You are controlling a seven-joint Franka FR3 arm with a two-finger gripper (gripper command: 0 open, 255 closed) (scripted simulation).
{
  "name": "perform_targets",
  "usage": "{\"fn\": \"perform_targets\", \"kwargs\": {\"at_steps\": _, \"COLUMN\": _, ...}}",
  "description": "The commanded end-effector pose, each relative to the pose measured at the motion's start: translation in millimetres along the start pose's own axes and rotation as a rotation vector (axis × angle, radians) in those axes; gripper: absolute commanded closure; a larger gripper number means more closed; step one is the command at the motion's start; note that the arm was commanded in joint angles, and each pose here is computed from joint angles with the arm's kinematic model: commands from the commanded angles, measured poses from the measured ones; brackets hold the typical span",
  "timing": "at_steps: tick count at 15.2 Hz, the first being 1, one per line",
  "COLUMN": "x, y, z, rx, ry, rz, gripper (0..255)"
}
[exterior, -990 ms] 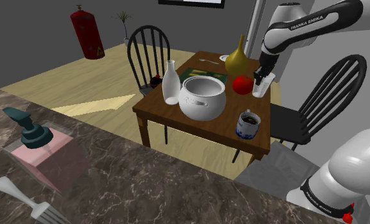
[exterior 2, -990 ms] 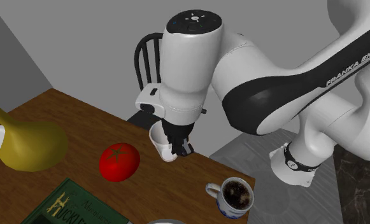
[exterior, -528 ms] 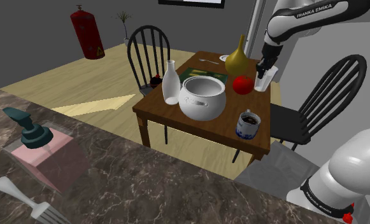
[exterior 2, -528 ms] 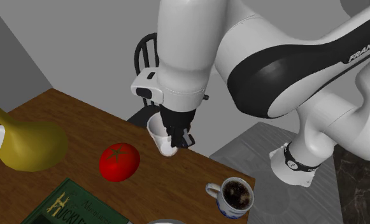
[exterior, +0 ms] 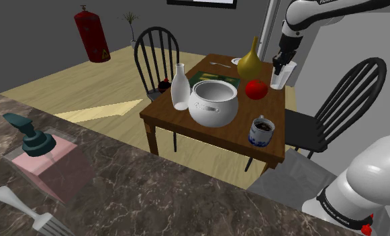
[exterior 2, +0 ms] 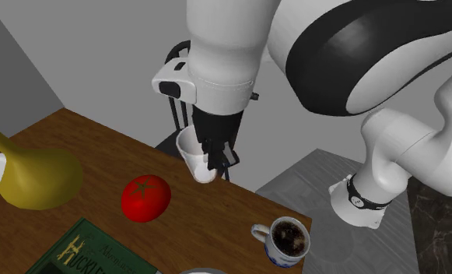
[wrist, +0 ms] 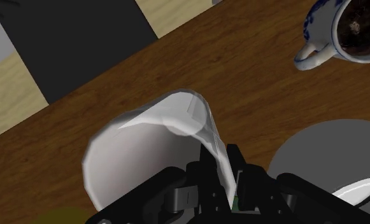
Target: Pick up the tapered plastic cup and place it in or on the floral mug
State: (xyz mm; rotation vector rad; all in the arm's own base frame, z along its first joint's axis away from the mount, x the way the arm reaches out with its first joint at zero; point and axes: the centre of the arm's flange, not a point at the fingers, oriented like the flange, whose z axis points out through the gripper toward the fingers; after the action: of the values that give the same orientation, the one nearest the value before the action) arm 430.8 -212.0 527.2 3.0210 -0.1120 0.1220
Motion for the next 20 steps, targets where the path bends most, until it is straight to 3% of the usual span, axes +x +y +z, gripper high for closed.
{"fn": "perform_targets", "kwargs": {"at_steps": 1, "x": -5.0, "y": -10.4, "z": -8.3, "rx": 0.000, "ry": 0.000, "rz": 0.000, "gripper": 255}}
{"fn": "perform_targets", "kwargs": {"at_steps": 17, "x": -91.2, "y": -193.1, "z": -70.1, "rx": 0.000, "ry": 0.000, "rz": 0.000, "gripper": 255}}
{"fn": "perform_targets", "kwargs": {"at_steps": 20, "x": -95.9, "y": -202.3, "z": -62.3, "rx": 0.000, "ry": 0.000, "rz": 0.000, "gripper": 255}}
